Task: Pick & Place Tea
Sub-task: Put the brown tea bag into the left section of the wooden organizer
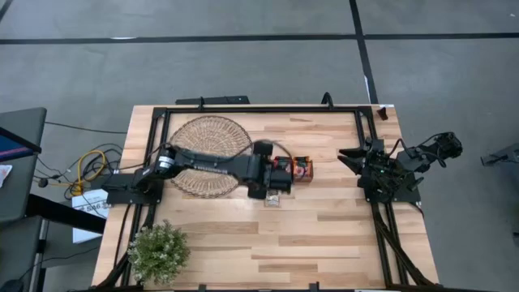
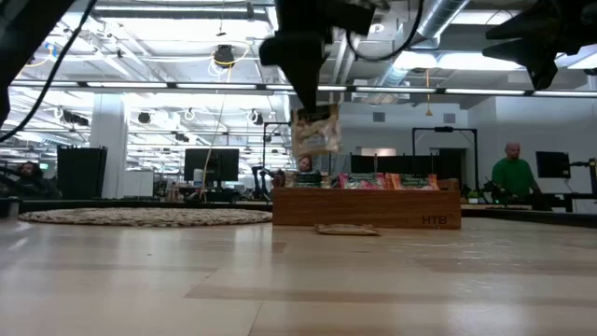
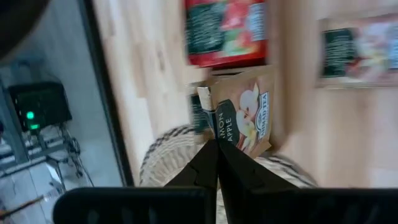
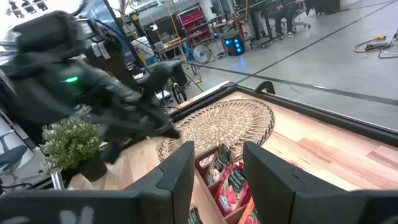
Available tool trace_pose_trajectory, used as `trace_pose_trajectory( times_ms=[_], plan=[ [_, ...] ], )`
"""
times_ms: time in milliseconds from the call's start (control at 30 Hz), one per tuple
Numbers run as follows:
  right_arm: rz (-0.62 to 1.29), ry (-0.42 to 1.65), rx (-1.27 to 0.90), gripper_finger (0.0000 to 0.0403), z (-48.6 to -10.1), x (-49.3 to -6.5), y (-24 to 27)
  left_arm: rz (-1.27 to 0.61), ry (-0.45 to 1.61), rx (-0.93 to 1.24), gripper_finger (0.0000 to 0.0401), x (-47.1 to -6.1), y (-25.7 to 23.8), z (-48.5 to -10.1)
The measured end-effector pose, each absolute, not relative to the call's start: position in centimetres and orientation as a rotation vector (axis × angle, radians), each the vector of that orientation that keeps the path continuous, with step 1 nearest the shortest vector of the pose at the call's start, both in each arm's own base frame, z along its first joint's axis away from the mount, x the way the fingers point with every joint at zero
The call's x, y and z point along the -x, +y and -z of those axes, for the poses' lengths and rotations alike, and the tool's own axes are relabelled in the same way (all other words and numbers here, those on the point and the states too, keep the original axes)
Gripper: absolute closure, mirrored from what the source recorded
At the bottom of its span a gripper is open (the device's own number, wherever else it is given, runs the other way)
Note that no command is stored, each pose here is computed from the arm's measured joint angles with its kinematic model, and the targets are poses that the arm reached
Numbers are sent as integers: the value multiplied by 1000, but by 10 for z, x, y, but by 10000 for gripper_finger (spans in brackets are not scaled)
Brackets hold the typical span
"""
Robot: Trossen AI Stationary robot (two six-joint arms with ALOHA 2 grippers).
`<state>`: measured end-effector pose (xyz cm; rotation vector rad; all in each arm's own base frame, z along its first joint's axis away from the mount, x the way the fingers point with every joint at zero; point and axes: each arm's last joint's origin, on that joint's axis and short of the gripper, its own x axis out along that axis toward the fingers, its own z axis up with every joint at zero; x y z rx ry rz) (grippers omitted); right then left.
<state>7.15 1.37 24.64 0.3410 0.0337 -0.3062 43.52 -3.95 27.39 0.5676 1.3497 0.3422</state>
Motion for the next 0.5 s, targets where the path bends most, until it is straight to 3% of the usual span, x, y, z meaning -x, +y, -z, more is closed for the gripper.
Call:
trace_pose_trajectory(
  times_ms=[500],
  plan=[
    [307,36,-339,274,-246,-72,14,-330,1477,-541,401,-451,9,-238]
  ],
)
